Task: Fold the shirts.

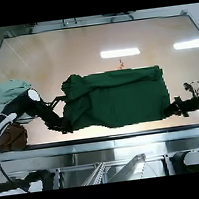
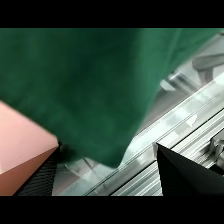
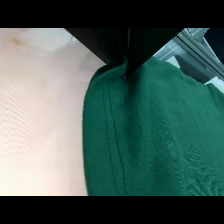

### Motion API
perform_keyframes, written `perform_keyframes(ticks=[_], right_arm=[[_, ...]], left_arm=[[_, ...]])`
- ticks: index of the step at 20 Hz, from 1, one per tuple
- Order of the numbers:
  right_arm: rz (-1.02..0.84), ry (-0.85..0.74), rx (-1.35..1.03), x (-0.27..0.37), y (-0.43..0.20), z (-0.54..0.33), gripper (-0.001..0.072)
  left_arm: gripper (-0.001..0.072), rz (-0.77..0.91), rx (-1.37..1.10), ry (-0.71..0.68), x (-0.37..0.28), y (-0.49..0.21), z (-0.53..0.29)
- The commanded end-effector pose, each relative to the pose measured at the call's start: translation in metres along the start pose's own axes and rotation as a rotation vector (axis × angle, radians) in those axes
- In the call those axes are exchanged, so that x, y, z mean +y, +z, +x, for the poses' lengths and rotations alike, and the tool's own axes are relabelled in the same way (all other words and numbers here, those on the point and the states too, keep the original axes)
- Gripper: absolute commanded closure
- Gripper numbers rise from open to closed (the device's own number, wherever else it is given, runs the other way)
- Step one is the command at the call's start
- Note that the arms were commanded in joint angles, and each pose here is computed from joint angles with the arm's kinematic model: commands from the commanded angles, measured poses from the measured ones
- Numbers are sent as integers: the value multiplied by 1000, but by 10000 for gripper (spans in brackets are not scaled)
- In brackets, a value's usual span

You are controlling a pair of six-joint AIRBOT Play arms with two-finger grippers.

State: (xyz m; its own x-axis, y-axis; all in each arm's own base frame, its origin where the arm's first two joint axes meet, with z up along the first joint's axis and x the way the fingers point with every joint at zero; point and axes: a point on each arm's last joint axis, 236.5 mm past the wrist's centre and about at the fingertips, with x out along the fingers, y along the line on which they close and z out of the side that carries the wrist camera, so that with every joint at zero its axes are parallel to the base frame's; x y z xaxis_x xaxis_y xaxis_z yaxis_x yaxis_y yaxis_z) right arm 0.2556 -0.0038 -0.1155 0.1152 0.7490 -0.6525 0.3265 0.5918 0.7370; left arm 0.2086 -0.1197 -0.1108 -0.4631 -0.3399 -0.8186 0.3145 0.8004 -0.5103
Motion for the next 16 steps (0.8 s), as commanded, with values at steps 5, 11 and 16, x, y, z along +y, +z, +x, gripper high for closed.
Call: perform_keyframes(ticks=[5, 11, 16], right_arm=[[1, 5, 0, 1, 0, -1, 696], [30, 92, 161, 35, -32, -23, 697], [120, -26, 47, 35, -16, -81, 698]], left_arm=[[673, 131, -165, 111, -10, 28, -19], [674, 104, -155, -191, -55, 9, -46], [675, -159, -187, -334, -20, -18, -85]])
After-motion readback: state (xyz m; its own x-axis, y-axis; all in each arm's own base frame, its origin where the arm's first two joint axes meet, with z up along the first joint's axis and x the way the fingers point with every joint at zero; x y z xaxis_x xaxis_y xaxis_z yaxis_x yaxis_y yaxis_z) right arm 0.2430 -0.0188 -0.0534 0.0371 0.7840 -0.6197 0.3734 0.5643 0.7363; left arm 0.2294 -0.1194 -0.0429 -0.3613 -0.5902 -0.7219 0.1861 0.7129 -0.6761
